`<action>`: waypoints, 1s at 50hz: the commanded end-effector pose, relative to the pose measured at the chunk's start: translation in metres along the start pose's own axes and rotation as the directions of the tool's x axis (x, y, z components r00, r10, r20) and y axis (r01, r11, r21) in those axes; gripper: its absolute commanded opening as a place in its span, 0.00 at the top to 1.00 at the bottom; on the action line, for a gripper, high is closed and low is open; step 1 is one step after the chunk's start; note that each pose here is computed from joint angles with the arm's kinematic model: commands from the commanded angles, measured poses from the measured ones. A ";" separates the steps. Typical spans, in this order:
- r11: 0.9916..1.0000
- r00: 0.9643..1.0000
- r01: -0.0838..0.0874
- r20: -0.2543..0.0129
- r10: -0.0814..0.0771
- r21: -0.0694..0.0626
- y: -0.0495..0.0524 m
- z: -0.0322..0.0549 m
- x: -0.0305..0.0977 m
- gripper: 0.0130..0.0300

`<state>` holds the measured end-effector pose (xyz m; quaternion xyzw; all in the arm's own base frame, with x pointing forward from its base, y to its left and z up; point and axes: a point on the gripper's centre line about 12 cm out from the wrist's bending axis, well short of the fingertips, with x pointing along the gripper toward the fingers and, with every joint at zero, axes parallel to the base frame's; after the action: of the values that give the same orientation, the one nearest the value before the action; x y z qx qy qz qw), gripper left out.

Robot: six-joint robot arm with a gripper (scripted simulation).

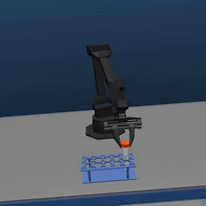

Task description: Pick up the centrifuge tube on the rack

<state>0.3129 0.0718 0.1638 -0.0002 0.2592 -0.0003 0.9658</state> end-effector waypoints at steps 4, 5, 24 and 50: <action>1.000 1.000 0.000 0.000 0.000 0.000 0.000 0.0020 -0.001 1.00; 1.000 1.000 0.000 0.000 0.000 0.000 0.000 0.0020 -0.001 1.00; 1.000 1.000 0.000 0.000 0.000 0.000 0.000 0.0127 -0.007 1.00; 1.000 1.000 0.000 0.000 0.000 0.000 0.000 0.0347 -0.020 1.00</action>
<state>0.3130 0.0713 0.2007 0.0096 0.2575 -0.0055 0.9662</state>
